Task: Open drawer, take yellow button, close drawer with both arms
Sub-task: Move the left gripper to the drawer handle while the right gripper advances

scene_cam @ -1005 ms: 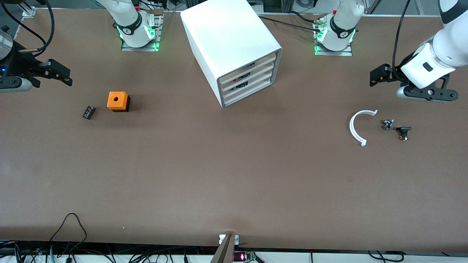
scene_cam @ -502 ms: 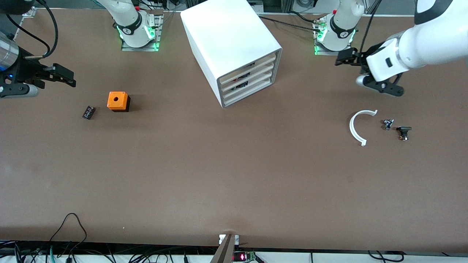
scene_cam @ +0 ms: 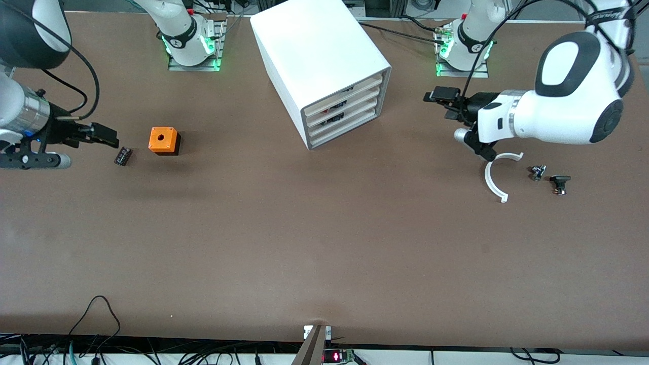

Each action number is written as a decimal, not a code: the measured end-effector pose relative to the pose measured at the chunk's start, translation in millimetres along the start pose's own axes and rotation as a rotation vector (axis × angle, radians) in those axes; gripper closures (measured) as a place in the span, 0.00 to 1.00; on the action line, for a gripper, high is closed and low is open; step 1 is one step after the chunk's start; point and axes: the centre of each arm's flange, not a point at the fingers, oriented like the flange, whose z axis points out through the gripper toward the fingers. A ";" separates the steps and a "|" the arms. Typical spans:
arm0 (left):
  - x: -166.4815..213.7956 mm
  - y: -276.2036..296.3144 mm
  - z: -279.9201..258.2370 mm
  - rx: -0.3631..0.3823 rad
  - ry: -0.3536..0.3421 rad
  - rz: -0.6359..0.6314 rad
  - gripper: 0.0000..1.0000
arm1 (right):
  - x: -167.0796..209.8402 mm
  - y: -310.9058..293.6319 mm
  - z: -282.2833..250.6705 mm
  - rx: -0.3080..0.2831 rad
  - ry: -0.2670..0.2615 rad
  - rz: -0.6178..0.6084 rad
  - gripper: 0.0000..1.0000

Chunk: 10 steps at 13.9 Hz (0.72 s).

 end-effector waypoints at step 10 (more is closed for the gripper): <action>-17.1 -48.0 160.2 -0.397 0.118 0.172 0.09 | 52.3 -39.5 35.2 0.019 0.019 0.193 0.00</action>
